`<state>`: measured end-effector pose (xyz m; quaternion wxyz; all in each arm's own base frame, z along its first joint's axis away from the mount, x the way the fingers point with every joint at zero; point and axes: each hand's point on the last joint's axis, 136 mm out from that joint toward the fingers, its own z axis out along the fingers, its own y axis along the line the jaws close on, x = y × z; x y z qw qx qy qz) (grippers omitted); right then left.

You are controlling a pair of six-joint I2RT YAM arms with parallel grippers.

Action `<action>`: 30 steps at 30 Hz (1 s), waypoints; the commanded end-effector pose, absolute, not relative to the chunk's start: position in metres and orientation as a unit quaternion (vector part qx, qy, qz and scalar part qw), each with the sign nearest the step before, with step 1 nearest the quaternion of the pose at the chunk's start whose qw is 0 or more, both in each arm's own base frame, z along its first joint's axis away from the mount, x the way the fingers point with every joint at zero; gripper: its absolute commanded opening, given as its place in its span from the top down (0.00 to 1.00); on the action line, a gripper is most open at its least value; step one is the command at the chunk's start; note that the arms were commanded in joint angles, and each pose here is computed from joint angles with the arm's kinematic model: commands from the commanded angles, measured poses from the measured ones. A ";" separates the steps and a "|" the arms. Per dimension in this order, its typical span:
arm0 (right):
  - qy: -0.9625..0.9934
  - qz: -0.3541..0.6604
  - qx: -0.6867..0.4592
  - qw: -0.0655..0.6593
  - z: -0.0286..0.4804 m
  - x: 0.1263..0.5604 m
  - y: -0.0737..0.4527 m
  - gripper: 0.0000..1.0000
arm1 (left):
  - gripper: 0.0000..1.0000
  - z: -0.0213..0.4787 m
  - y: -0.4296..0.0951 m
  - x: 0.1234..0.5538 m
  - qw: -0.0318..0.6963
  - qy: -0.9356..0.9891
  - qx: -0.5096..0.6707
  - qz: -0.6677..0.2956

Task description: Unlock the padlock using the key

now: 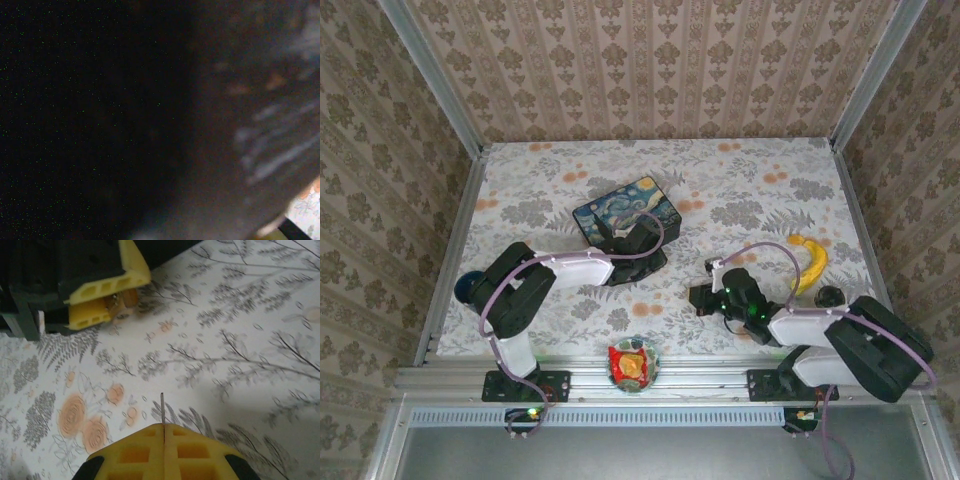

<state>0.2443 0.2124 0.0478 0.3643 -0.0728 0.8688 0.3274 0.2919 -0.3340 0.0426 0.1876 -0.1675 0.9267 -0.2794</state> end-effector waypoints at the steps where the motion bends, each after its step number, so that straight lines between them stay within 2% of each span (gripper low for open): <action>1: 0.837 0.363 -0.095 0.399 0.075 0.258 0.233 1.00 | 1.00 0.046 -0.345 0.289 0.162 0.914 -0.188 -0.320; 30: 0.834 0.398 -0.087 0.372 0.064 0.270 0.257 1.00 | 1.00 0.033 -0.350 0.290 0.142 0.905 -0.200 -0.346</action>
